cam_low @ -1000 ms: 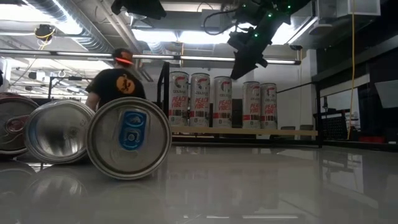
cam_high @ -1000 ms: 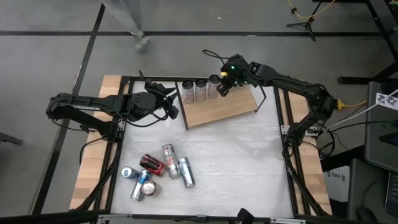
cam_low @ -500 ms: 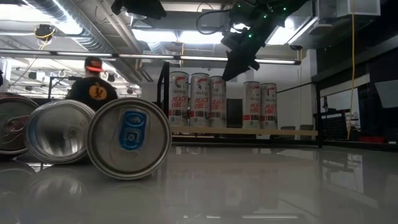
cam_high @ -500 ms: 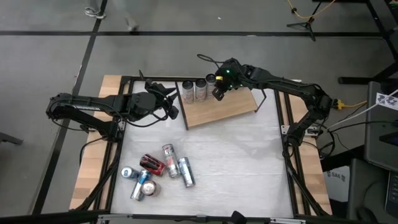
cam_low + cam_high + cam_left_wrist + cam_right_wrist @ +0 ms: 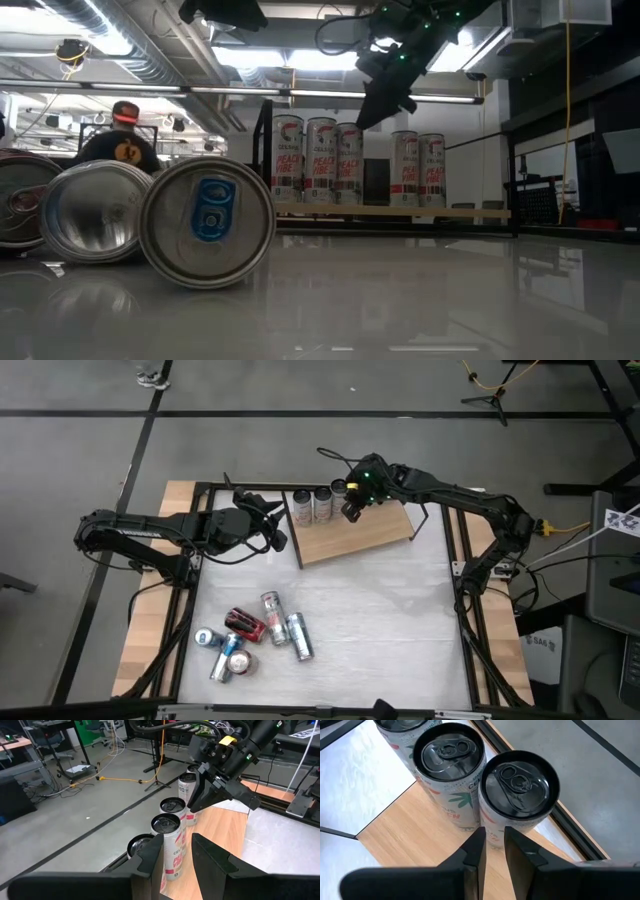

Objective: Place canned beverage on shelf
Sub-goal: Adjust the white pink soda cans on the shelf

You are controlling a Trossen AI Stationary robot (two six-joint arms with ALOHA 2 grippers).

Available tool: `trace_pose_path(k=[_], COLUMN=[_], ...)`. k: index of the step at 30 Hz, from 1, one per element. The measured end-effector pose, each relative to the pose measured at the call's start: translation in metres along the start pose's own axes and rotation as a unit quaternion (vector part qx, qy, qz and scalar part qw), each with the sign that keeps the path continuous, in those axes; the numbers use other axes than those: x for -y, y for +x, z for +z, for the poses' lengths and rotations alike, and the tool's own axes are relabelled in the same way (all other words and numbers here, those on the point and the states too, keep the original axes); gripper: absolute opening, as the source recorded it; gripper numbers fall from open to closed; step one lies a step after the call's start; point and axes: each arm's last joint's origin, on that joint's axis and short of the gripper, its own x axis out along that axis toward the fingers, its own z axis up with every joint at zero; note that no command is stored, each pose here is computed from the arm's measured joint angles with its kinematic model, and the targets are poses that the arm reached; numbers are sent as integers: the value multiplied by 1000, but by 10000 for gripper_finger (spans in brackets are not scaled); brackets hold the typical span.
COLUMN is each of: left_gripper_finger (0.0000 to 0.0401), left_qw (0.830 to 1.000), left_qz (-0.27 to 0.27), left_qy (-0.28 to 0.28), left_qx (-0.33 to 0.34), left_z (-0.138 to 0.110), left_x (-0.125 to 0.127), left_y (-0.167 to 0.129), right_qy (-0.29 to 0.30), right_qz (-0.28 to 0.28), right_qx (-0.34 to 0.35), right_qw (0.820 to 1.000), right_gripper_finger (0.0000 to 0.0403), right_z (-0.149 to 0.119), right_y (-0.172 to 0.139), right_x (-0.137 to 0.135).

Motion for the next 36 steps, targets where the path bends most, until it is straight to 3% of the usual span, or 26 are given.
trace_pose_path(k=[14, 22, 30, 36], left_gripper_finger=[92, 92, 92, 92], left_qw=[1000, 1000, 1000, 1000], left_qz=[0, 0, -9, -12], left_qy=[0, 1, 2, 2], left_qx=[0, -1, -5, -6], left_z=[0, 0, -1, -1], left_x=[0, 0, 0, 1], left_y=[0, 0, 0, 0], right_qy=[-27, -40, -56, -52], right_qz=[-10, 9, -32, -33], right_qx=[27, 6, -8, -1], right_qw=[999, 999, 998, 998], right_gripper_finger=[66, 66, 66, 66], right_z=[30, 25, 20, 21], right_y=[-34, -15, 4, 14], right_x=[-4, -27, -40, -41])
